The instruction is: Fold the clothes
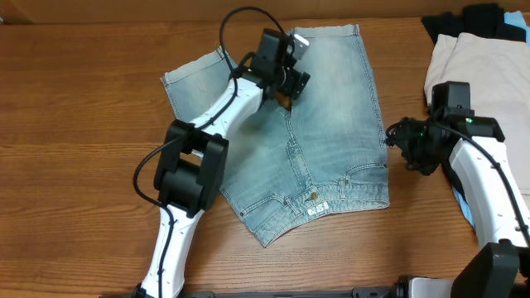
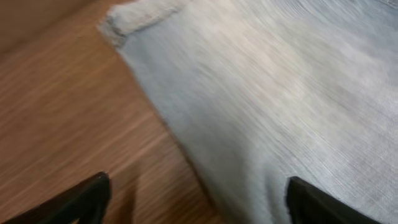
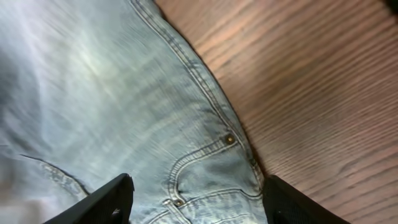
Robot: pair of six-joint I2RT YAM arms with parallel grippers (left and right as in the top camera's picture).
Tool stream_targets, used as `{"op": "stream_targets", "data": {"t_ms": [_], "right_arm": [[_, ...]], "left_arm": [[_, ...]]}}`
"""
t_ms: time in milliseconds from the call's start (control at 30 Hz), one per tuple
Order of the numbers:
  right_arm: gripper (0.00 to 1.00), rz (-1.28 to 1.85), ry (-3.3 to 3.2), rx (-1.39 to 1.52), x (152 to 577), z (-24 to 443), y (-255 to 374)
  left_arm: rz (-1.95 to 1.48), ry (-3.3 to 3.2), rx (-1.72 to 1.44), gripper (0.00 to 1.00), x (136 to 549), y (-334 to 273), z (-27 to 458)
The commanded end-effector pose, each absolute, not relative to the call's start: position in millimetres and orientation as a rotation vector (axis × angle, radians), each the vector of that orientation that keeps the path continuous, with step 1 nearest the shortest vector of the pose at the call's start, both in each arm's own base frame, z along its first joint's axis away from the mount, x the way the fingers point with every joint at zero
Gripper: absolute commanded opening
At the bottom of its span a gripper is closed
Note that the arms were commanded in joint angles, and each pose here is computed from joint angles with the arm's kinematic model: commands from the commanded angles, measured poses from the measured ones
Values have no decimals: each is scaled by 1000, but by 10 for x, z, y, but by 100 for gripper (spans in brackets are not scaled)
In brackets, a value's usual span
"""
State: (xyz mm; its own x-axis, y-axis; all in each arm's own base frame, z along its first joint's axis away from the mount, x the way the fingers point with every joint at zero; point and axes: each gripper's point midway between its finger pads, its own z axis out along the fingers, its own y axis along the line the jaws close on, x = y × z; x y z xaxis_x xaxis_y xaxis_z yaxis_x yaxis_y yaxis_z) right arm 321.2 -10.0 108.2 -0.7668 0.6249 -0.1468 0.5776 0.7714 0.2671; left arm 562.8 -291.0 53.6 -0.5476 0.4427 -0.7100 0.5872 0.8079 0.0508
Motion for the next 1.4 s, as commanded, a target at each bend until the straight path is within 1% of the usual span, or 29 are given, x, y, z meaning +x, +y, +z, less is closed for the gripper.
{"op": "stream_targets", "data": {"t_ms": [0,67,133,167,233,300,333,433,500,600,900,1000,1033,1167,1367], "right_arm": [[70,306,2729,919,3260,1159,-109],[70,306,2730,920,3258,1158,-108],[70,306,2730,920,3258,1158,-108],[70,307,2729,920,3259,1158,-108],[70,307,2730,920,3258,1158,-108],[70,307,2731,921,3255,1157,-107],[70,307,2731,921,3253,1157,-107],[70,306,2732,921,3252,1156,-107],[70,306,2733,921,3251,1156,-107],[70,306,2733,920,3250,1156,-103],[70,305,2740,923,3234,1151,-101],[70,309,2742,922,3232,1150,-93],[70,310,2742,920,3233,1151,-89],[70,315,2744,894,3251,1152,-35],[70,348,2726,754,3395,1201,241]], "left_arm": [[-284,2261,785,80,5548,-3064,340],[-284,2264,789,73,5536,-3076,318],[-281,2266,789,60,5535,-3073,315],[-275,2267,787,52,5538,-3065,313],[-263,2272,784,41,5540,-3048,304],[-241,2285,779,34,5537,-3014,285],[-200,2302,767,25,5541,-2952,257],[-142,2328,752,15,5540,-2860,219],[-86,2354,724,7,5549,-2751,187],[-37,2384,650,4,5580,-2619,170],[30,2457,568,4,5615,-2251,93],[172,2519,460,4,5617,-1863,39],[247,2561,403,4,5587,-1628,2],[360,2671,288,4,5462,-1109,-90],[438,2873,30,12,5126,-295,-222]]}}
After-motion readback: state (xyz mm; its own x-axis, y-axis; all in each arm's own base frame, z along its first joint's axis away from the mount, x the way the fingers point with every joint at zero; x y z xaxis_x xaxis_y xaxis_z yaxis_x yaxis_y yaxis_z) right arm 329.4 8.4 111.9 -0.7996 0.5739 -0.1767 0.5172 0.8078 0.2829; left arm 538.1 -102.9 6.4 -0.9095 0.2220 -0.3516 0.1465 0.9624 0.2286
